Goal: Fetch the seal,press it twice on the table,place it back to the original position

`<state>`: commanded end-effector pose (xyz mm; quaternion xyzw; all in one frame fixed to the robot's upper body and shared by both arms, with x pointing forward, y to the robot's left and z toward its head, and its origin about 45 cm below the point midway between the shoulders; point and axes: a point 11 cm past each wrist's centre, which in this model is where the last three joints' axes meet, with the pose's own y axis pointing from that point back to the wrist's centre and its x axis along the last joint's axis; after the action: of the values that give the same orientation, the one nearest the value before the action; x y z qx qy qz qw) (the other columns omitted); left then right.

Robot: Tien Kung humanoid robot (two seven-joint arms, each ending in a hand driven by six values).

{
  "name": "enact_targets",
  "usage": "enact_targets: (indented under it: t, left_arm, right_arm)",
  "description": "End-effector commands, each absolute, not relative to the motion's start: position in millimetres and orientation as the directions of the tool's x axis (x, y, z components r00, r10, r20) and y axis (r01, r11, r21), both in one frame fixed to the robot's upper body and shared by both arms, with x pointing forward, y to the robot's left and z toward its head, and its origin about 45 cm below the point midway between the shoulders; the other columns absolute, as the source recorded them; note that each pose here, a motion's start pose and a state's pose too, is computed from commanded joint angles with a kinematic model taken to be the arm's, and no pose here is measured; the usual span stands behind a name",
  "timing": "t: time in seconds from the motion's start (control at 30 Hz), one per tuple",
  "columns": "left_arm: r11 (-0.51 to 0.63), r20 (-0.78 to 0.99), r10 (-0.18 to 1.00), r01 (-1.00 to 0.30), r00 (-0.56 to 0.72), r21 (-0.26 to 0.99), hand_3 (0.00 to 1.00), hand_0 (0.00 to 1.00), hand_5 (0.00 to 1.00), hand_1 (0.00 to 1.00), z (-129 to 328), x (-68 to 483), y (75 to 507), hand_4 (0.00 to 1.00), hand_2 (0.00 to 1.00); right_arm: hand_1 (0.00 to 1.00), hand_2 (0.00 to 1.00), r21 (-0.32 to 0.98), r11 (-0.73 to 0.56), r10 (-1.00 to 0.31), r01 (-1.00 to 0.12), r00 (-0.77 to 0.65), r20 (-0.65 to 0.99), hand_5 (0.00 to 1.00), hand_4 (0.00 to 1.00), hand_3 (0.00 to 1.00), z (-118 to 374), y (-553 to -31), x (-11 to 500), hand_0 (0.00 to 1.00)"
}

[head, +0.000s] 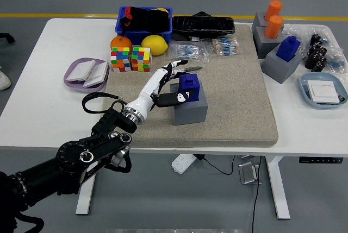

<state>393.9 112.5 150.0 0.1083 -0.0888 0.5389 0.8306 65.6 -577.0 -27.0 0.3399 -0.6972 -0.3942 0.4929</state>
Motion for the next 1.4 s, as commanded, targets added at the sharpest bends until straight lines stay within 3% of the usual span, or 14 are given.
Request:
enact_targets:
  t: [0.03, 0.4, 0.43, 0.6, 0.63, 1.0, 1.4]
  left_arm:
    - [0.397, 0.264, 0.875, -0.914, 0.405, 0.086, 0.867, 0.848, 0.002, 0.721, 149, 394, 112, 0.664, 0.606]
    - [0.405, 0.27, 0.871, -0.911, 0.411, 0.08, 0.866, 0.849, 0.002, 0.72, 149, 393, 110, 0.662, 0.621]
    - [0.404, 0.271, 0.871, -0.912, 0.409, 0.077, 0.862, 0.844, 0.002, 0.699, 150, 393, 110, 0.659, 0.58]
    - [0.394, 0.275, 0.876, -0.917, 0.396, 0.065, 0.862, 0.844, 0.002, 0.699, 151, 395, 110, 0.659, 0.58]
    - [0.392, 0.275, 0.877, -0.918, 0.393, 0.062, 0.854, 0.834, 0.002, 0.643, 151, 395, 111, 0.646, 0.512]
    - [0.396, 0.267, 0.88, -0.917, 0.392, 0.041, 0.852, 0.83, 0.002, 0.637, 158, 396, 109, 0.65, 0.501]
    - [0.368, 0.266, 0.902, -0.928, 0.34, -0.061, 0.845, 0.831, 0.002, 0.637, 197, 413, 125, 0.652, 0.493]
  right_arm:
    - [0.7, 0.732, 0.885, 0.458, -0.863, -0.085, -0.283, 0.419, 0.497, 0.827, 0.673, -27, -577, 65, 0.791]
    - [0.699, 0.732, 0.885, 0.458, -0.863, -0.088, -0.285, 0.418, 0.498, 0.827, 0.674, -27, -577, 66, 0.791]
    - [0.699, 0.732, 0.885, 0.458, -0.863, -0.088, -0.285, 0.418, 0.496, 0.827, 0.673, -27, -577, 66, 0.79]
    - [0.699, 0.732, 0.885, 0.458, -0.862, -0.087, -0.287, 0.418, 0.496, 0.827, 0.673, -28, -576, 66, 0.79]
    - [0.699, 0.731, 0.885, 0.458, -0.862, -0.087, -0.287, 0.418, 0.496, 0.826, 0.673, -28, -576, 66, 0.79]
    - [0.699, 0.732, 0.884, 0.459, -0.861, -0.086, -0.288, 0.419, 0.496, 0.826, 0.672, -28, -576, 65, 0.79]
    - [0.699, 0.731, 0.886, 0.457, -0.86, -0.085, -0.297, 0.415, 0.496, 0.826, 0.673, -29, -575, 63, 0.79]
